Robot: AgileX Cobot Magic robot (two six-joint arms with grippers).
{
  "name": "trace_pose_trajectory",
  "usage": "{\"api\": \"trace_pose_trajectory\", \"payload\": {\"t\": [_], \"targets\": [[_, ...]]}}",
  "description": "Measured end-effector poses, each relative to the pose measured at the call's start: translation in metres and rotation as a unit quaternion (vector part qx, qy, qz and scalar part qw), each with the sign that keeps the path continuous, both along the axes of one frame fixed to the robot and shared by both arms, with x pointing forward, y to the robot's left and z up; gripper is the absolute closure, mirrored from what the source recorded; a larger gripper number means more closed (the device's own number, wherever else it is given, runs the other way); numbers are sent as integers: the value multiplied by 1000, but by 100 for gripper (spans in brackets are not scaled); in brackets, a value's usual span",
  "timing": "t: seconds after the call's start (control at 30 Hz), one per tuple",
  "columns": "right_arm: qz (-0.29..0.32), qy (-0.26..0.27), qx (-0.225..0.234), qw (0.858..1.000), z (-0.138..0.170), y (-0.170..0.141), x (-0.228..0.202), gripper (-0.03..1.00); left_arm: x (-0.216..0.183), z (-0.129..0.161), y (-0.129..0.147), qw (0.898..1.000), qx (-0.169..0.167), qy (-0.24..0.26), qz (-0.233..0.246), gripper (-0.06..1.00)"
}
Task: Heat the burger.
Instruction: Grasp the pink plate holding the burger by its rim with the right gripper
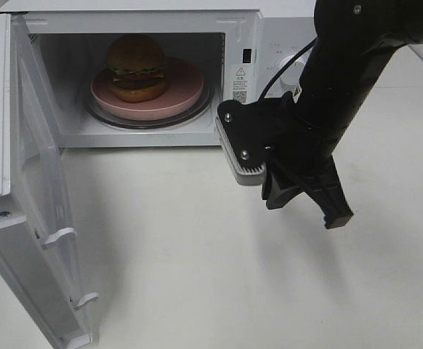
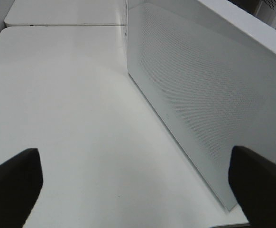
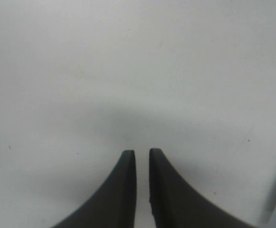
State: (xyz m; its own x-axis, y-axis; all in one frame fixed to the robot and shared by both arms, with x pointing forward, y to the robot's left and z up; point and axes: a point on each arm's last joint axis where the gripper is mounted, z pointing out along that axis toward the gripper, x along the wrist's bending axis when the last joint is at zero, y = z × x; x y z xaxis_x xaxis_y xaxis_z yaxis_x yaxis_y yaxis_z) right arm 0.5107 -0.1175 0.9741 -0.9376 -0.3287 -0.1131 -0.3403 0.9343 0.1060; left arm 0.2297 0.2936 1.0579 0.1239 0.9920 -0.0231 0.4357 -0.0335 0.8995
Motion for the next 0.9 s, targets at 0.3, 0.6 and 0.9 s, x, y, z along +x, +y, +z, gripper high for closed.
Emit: {"api": "trace_pose_trajectory", "payload": {"t": [0.3, 0.6, 0.9], "targets": [[59, -75, -23, 995, 1, 1, 9, 48, 0, 0, 0, 1000, 0, 0, 0, -4], [17, -132, 20, 991, 5, 20, 12, 1, 0, 0, 0, 1000, 0, 0, 0, -4], [32, -186, 36, 981, 10, 24, 20, -1, 0, 0, 0, 1000, 0, 0, 0, -4]]}}
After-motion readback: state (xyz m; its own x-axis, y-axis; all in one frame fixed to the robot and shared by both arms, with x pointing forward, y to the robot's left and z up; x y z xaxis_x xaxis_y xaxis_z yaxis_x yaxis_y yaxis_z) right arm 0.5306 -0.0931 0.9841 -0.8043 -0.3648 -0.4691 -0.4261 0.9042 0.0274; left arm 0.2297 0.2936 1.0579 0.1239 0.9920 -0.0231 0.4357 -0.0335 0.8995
